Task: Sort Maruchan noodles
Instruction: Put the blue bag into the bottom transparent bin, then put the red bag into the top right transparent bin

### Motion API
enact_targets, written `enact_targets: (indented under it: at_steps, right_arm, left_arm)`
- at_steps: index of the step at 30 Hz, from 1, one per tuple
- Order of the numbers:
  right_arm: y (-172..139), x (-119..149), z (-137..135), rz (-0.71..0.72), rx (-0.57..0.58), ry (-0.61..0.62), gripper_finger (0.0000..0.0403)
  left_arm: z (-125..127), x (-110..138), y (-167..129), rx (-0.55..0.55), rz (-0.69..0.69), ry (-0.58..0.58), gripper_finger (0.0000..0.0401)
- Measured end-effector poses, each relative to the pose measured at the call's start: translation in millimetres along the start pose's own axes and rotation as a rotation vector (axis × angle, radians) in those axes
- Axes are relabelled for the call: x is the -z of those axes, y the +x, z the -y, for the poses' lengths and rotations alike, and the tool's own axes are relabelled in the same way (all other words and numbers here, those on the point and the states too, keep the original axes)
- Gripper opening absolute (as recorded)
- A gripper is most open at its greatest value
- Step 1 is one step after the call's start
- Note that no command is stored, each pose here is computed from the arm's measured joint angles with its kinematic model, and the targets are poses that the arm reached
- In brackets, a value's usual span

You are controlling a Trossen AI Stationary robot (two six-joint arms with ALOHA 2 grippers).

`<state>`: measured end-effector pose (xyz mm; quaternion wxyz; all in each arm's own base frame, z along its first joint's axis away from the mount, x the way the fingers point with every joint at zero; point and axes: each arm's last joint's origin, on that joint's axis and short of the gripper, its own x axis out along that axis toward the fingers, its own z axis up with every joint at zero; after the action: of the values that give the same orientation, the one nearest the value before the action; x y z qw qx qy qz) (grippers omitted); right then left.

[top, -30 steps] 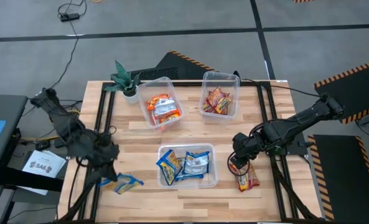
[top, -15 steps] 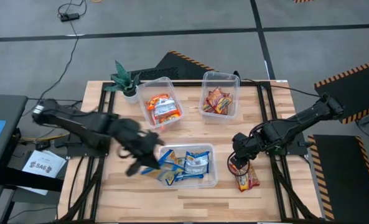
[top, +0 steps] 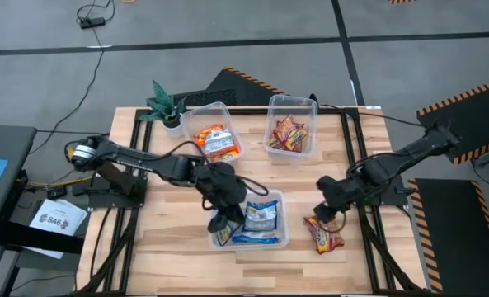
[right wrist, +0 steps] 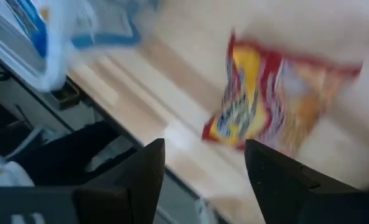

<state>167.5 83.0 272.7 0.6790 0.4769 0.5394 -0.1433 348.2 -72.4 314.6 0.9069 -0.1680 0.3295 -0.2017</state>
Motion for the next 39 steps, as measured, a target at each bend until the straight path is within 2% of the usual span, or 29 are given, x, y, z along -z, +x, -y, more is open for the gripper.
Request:
enact_targets:
  at_steps: [4, 8, 12, 16, 22, 26, 34, 39]
  right_arm:
    - [-1, 21, -2, -0.056, -0.012, 0.074, 0.0244]
    - [15, 56, -5, -0.129, 0.079, 0.105, 0.0244]
    - [40, 88, -5, -0.06, 0.174, 0.214, 0.0244]
    - [69, 109, -4, 0.06, 0.227, 0.319, 0.0244]
    - [114, 110, -11, 0.091, 0.264, 0.347, 0.0244]
    - [132, 106, -12, 0.11, 0.292, 0.346, 0.0243]
    - [143, 102, -5, 0.129, 0.423, 0.358, 0.0211]
    - [143, 97, -4, 0.137, 0.453, 0.358, 0.0181]
  left_arm:
    - [-14, 0, -11, -0.077, -0.027, -0.019, 0.0085]
    - [-19, -5, -40, -0.144, 0.008, -0.014, 0.0132]
    - [-17, -11, -65, -0.199, 0.084, -0.007, 0.016]
    - [-12, -14, -81, -0.253, 0.147, 0.003, 0.0167]
    - [-11, -14, -84, -0.268, 0.154, 0.004, 0.0167]
    - [-12, -14, -83, -0.269, 0.152, 0.002, 0.0167]
    - [-12, -14, -83, -0.269, 0.151, 0.001, 0.0167]
    - [-12, -14, -83, -0.277, 0.153, -0.001, 0.0167]
